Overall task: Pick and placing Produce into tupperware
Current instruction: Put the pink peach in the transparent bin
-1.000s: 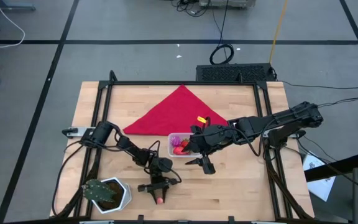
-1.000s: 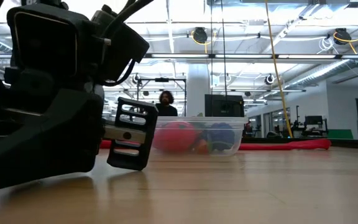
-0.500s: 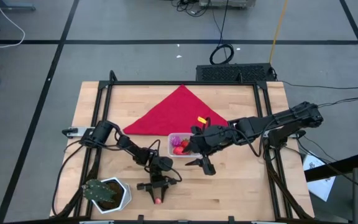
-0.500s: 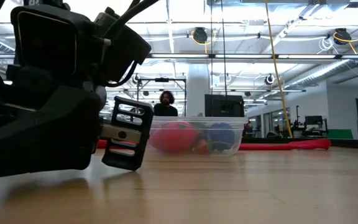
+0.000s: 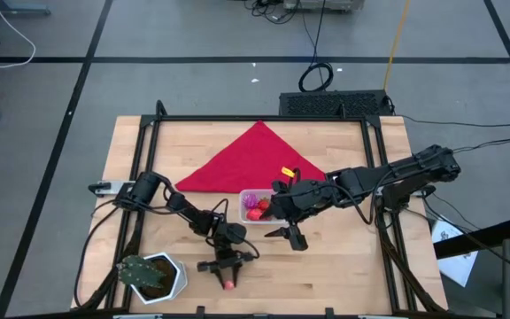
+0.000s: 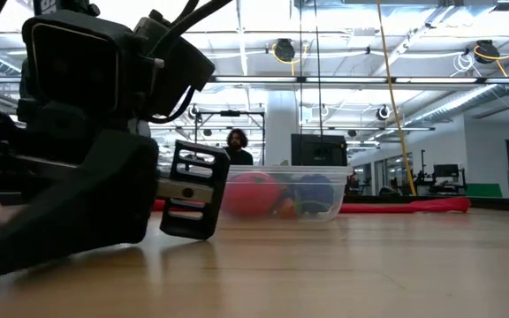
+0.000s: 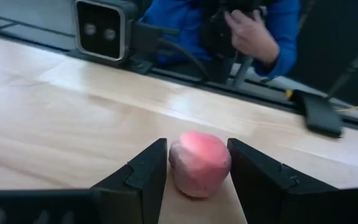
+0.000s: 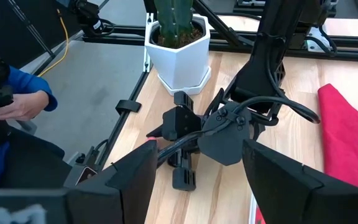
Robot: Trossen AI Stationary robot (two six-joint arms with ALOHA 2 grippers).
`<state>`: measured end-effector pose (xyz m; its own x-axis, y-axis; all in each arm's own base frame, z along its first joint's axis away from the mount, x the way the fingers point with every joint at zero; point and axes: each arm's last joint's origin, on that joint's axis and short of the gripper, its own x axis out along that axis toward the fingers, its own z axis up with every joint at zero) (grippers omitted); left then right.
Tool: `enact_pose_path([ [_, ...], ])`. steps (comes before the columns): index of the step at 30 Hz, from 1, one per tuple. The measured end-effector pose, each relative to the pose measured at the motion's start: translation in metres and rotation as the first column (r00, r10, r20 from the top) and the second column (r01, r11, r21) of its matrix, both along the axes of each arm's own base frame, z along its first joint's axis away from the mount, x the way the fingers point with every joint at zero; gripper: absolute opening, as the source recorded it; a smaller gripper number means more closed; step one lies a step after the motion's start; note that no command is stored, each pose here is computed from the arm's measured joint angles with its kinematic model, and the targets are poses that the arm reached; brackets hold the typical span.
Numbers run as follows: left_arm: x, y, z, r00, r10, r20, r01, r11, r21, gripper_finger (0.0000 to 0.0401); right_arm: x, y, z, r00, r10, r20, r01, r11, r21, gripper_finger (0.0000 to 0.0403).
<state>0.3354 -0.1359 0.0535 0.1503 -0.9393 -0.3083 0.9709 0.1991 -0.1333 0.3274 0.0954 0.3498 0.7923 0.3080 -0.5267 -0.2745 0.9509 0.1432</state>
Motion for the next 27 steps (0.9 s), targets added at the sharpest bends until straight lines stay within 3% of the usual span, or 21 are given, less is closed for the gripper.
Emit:
enact_pose_path([
  [15,0.0018,0.0005,-0.0001,0.998,0.055,0.012,-0.055,0.998,0.033,0.0170,0.0000,0.0000,0.0000,1.000,0.000,0.000,0.000,1.000,0.000,0.0228],
  [23,0.0014,0.0004,0.0001,0.999,0.042,0.009,-0.042,0.999,0.026,0.0108,0.0000,0.0000,0.0000,1.000,0.000,0.000,0.000,1.000,0.000,0.0228],
  [27,0.0012,0.0011,0.0003,1.000,0.029,-0.005,-0.029,0.999,0.013,0.0102,0.0000,0.0000,0.0000,1.000,0.000,0.000,0.000,1.000,0.000,0.0228],
])
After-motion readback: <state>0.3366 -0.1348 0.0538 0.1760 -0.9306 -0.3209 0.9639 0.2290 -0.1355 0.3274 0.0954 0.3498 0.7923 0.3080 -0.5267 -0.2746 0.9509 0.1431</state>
